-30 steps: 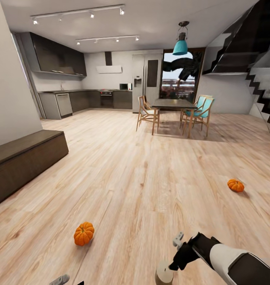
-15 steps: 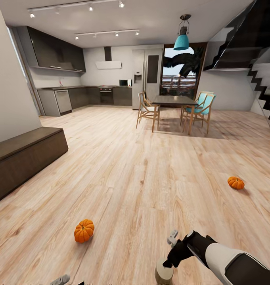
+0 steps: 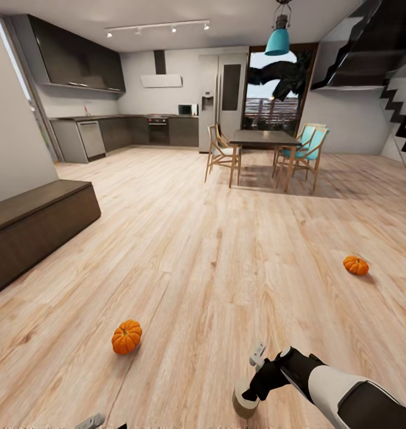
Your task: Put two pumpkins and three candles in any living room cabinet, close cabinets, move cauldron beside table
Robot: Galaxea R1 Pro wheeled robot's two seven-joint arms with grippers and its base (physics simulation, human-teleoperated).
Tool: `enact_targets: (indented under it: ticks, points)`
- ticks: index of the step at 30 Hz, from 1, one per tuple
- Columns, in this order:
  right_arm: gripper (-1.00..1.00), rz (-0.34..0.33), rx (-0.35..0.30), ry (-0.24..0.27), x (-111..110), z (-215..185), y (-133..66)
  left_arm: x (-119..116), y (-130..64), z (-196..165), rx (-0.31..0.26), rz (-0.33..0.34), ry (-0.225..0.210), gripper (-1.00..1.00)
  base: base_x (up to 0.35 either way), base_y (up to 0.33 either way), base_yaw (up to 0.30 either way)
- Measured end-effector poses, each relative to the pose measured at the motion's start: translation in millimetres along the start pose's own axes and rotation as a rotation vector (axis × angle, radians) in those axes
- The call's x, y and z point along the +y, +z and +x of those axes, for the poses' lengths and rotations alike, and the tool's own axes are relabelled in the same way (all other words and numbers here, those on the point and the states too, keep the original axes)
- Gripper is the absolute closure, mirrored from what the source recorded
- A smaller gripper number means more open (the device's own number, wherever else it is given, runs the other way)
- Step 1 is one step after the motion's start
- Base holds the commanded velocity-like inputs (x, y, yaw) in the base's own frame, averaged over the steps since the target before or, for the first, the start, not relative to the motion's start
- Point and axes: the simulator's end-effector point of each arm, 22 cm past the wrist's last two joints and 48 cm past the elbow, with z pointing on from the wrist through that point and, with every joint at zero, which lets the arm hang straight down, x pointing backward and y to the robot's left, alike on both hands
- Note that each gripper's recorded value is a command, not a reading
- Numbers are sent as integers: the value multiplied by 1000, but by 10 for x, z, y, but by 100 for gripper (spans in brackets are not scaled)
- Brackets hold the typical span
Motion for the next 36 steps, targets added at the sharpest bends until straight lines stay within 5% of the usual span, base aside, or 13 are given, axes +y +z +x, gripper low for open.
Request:
enact_targets:
  ticks: [6, 11, 14, 36]
  points:
    - [-100, -4, 5, 4, 9, 29, 34, -16, 0, 13, 2, 16, -6, -100, 0, 0, 0]
    - [-100, -6, 11, 6, 8, 59, 65, -312, -54, 10, 6, 173, -4, -100, 0, 0, 0]
    - [-100, -12, 20, 11, 17, 104, 111, -365, -68, 44, 15, 210, -8, -100, 0, 0, 0]
    - [-100, -23, 29, 31, 63, 159, 236, -342, -40, 179, 46, 212, -15, -100, 65, 0, 0]
